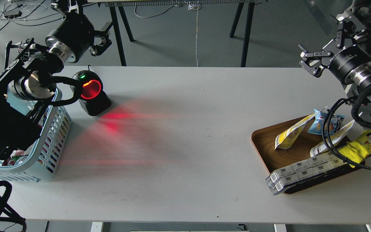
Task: Scan snack and place in basket
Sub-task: 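Raise the right arm and move the right gripper toward the wooden tray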
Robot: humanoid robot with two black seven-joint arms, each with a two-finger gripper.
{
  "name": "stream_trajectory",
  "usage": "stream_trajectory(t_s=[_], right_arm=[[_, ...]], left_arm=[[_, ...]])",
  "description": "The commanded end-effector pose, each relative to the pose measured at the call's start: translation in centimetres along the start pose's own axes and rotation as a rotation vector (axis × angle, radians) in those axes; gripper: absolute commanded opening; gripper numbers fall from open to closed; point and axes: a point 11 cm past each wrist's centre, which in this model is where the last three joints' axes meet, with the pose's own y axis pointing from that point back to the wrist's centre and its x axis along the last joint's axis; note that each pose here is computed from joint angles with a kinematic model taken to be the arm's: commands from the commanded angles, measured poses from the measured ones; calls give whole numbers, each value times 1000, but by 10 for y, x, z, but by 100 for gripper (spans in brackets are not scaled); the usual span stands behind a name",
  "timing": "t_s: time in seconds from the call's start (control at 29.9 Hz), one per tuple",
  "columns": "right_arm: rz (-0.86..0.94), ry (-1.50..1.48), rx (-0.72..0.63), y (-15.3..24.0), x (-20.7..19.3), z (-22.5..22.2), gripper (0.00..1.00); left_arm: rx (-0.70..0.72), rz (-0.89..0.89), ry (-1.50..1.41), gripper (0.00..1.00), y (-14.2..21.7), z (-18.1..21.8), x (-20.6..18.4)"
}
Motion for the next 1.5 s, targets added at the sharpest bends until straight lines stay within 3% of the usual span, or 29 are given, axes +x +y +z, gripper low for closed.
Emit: stream_trajectory(t_s=[0.0,0.97,1.24,1.47], right_arm=[[1,36,-15,1,3,3,99],[-9,90,4,-2,-3,-17,99],[-57,333,-93,-4,-36,-46,99],[-45,552,-213,21,-53,-71,99]], left_arm=[[5,7,-3,100,0,-2,0],[-74,42,19,100,0,29,18],[-79,36,22,100,0,30,15],[-87,27,14,100,2,36,15]])
